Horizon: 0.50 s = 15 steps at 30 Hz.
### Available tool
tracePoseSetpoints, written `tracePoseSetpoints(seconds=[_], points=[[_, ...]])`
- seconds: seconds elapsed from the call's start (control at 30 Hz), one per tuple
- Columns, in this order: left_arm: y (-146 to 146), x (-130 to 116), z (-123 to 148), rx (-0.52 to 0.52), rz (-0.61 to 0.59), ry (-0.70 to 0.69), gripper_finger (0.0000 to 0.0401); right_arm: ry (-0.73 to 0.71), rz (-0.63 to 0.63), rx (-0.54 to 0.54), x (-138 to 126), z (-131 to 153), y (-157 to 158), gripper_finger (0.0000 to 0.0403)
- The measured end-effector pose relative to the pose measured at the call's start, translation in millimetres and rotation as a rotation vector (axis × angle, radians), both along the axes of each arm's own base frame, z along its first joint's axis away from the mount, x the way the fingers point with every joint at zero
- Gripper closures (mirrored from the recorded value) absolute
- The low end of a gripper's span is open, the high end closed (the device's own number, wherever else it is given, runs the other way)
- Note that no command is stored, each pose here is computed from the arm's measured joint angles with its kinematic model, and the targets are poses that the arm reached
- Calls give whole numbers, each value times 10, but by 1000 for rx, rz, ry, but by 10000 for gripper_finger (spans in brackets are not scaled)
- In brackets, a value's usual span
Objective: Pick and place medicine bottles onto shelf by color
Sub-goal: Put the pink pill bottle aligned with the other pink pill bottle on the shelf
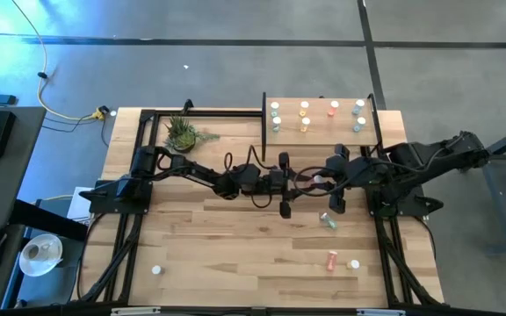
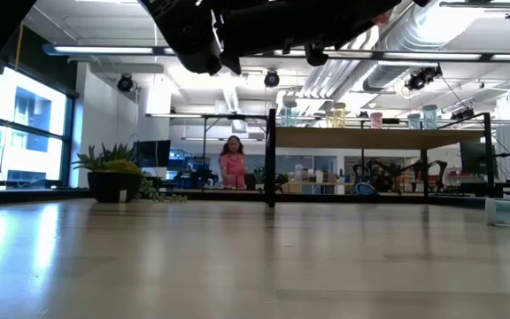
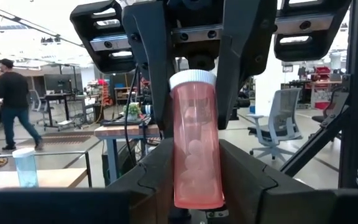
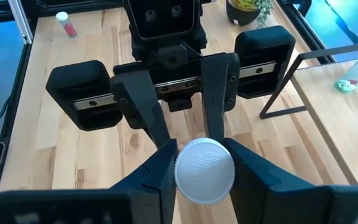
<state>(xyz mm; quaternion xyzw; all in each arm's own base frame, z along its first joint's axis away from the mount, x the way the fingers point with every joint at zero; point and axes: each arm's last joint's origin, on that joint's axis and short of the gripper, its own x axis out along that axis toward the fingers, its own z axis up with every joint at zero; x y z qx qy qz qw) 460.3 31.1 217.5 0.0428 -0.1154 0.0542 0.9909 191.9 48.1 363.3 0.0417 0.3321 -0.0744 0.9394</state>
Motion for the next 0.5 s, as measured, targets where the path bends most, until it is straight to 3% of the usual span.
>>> tracePoseSetpoints(seconds=[0.33,0.5], points=[[30,15,-94,-12,33,109,191,16,-81,-27,-19,-20,-41,301],[168,-55,12,2,72,220,165,37,-146,-45,-13,-35,-152,301]])
